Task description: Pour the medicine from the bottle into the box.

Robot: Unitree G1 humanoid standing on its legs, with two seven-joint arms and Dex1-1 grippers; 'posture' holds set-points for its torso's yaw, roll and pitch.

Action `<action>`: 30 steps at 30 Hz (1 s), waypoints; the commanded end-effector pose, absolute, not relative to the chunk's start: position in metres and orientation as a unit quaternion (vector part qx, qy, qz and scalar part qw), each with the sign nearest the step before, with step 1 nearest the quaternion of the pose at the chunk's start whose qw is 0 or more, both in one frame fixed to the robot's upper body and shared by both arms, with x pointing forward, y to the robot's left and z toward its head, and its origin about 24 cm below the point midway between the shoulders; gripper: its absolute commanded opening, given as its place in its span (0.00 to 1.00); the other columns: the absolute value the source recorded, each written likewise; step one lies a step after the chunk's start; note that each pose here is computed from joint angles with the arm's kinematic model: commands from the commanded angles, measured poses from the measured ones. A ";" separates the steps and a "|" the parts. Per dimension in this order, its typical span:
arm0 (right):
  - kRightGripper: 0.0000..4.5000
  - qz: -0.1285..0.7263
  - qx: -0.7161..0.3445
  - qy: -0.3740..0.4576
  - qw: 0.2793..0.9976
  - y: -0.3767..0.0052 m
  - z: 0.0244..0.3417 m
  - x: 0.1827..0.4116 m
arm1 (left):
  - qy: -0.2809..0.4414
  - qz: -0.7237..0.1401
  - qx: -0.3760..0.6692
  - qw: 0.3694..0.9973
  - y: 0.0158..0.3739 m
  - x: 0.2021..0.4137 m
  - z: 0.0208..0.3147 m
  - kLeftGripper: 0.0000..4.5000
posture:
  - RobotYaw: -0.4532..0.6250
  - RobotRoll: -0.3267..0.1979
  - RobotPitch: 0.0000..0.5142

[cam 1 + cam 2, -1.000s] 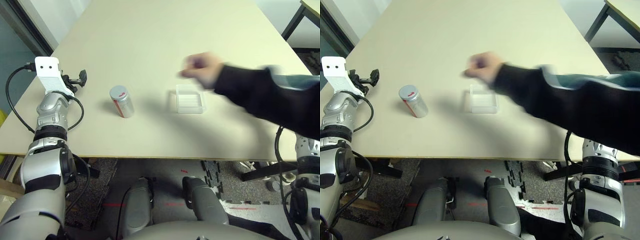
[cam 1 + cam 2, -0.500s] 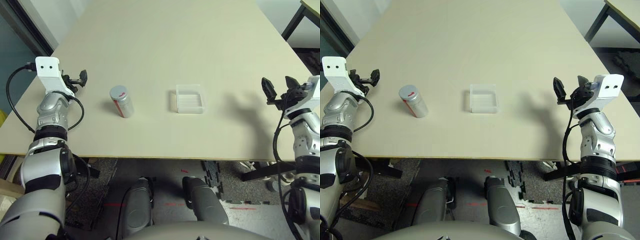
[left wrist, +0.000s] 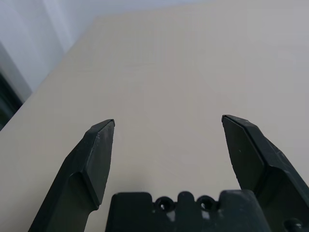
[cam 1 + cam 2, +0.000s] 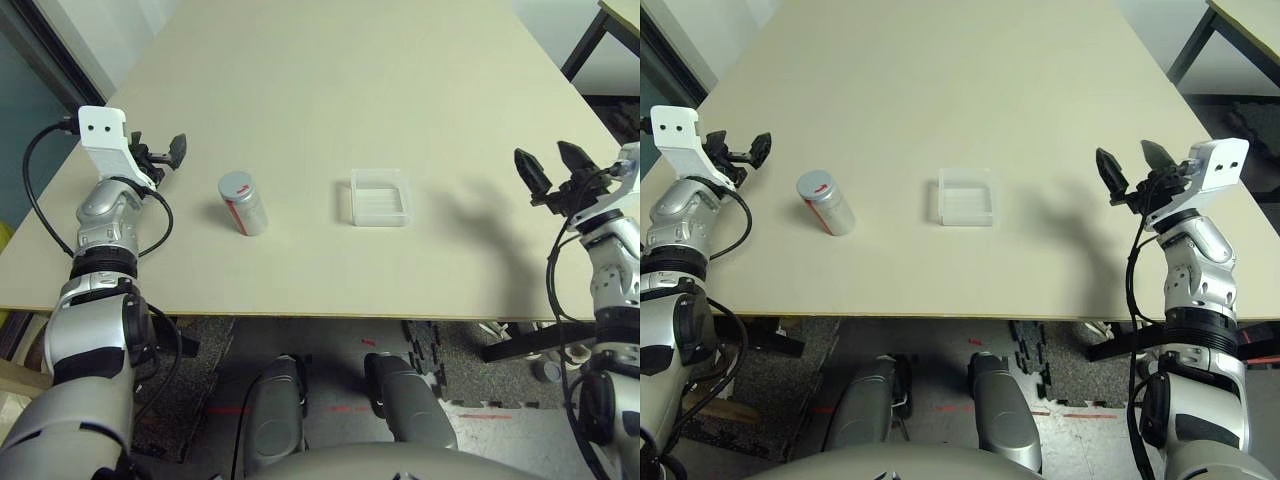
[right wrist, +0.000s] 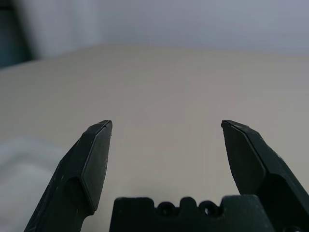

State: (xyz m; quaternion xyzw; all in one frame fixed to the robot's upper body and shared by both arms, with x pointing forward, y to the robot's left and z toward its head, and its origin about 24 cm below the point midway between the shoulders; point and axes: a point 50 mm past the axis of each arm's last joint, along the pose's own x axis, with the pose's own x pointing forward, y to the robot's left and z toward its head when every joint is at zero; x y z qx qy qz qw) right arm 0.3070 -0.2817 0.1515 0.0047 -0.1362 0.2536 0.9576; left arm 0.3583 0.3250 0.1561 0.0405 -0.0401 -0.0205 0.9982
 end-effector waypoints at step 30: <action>1.00 0.592 -0.056 -0.049 0.803 -0.198 0.134 0.282 | -0.076 -0.196 -0.043 0.977 0.309 0.277 0.170 0.99 | 0.39 0.62 0.31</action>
